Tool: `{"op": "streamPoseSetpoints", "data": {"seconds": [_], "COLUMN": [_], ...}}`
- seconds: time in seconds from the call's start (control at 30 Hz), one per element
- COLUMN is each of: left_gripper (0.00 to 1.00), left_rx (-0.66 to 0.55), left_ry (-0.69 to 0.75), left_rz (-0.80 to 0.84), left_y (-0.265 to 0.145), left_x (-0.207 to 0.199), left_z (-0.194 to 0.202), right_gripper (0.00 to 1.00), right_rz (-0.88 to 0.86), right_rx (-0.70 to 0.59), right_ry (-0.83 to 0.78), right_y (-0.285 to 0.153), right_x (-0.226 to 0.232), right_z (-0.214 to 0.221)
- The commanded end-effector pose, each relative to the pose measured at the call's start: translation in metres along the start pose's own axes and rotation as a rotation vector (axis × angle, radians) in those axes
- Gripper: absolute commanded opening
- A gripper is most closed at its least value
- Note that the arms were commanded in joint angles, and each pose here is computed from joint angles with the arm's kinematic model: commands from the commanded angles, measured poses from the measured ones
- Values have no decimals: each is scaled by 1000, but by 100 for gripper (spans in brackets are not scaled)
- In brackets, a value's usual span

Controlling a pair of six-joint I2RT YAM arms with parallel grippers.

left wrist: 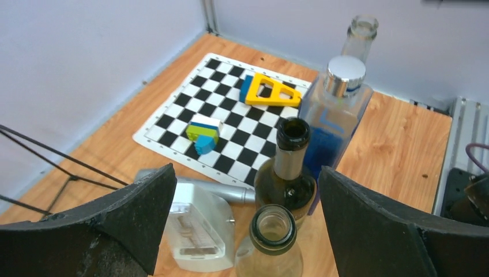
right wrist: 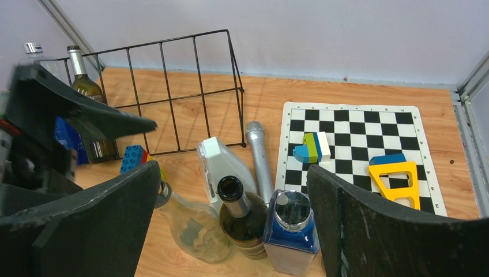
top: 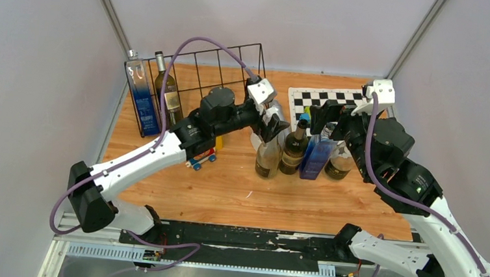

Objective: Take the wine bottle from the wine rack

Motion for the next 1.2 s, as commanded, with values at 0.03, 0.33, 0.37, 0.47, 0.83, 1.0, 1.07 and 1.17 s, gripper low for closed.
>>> {"op": "streamPoseSetpoints", "data": {"seconds": [0.03, 0.33, 0.37, 0.47, 0.83, 1.0, 1.07, 1.17], "left_gripper": [100, 100, 100, 100, 100, 100, 98, 89], "left_rx": [-17, 78, 79, 100, 199, 222, 237, 263], "left_ry": [19, -125, -144, -215, -386, -415, -413, -428], "left_rz": [-159, -492, -512, -647, -1001, -1084, -1091, -1131], "left_y": [-30, -75, -79, -103, -180, -199, -197, -205], "left_x": [21, 103, 111, 148, 251, 285, 294, 315], "left_z": [-50, -48, -47, -36, 23, 48, 54, 68], "right_gripper": [100, 100, 100, 100, 100, 100, 100, 99], "right_rz": [2, 0, 1, 3, -61, -119, -150, -192], "right_rx": [-10, 7, 8, 11, 147, 237, 275, 320], "right_ry": [3, -8, -10, -11, -14, -31, -28, -27], "right_y": [4, 9, 9, 9, 34, 59, 68, 77], "right_x": [2, 5, 5, 4, 31, 56, 66, 78], "right_z": [1, 6, 7, 8, 30, 33, 33, 35]}}
Point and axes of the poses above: each gripper's point midway between its finger pads, its own y axis out along the fingers, its own x axis along the line the jaws close on, z = x × y, the point moved 6 cm from there along -y, back along the fingers, and after that the axes turned 8 degrees about y, right-handed, at the moved point
